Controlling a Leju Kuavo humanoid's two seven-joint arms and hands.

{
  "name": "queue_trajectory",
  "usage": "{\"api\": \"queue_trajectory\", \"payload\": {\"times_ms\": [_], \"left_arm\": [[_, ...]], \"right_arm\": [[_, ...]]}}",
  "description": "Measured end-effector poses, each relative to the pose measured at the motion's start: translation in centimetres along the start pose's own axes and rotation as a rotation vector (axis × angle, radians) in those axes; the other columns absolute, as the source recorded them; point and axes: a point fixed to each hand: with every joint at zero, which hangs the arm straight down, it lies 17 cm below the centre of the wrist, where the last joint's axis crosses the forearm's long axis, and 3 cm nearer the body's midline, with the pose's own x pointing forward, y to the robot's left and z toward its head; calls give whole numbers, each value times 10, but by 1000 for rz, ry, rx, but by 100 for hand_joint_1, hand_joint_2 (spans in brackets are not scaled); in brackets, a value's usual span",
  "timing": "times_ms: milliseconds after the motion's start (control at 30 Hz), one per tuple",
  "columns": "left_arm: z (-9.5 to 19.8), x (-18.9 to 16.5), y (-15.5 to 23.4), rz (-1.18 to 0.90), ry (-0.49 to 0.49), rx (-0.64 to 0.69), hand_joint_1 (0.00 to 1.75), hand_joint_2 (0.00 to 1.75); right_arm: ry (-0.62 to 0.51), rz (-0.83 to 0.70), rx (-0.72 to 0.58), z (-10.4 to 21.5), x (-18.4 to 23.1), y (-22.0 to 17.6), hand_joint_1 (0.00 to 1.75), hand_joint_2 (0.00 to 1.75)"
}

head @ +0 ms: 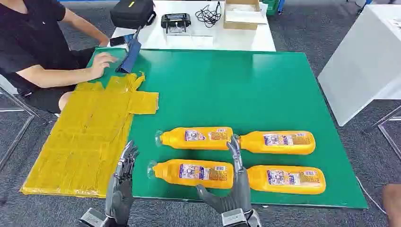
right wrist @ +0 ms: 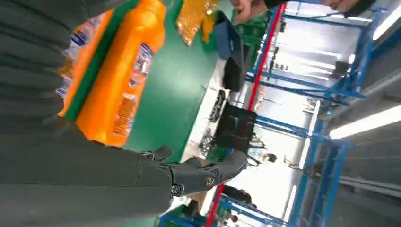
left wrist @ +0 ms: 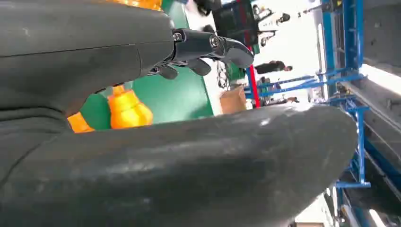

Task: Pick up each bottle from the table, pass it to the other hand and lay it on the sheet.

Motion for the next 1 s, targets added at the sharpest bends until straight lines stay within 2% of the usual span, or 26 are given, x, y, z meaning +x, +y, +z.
{"api": "queue_trajectory", "payload": {"times_ms": [167, 767, 1000], "left_arm": [[0, -4, -8, 19, 5, -25, 0, 0], [1, -7, -11, 24, 14, -31, 0, 0], [0, -6, -14, 38, 11, -35, 0, 0]], "right_arm": [[8, 6, 41, 4, 0, 7, 0, 175], [8, 5, 44, 4, 1, 7, 0, 175], [34, -14, 105, 6, -1, 19, 0, 175]]}}
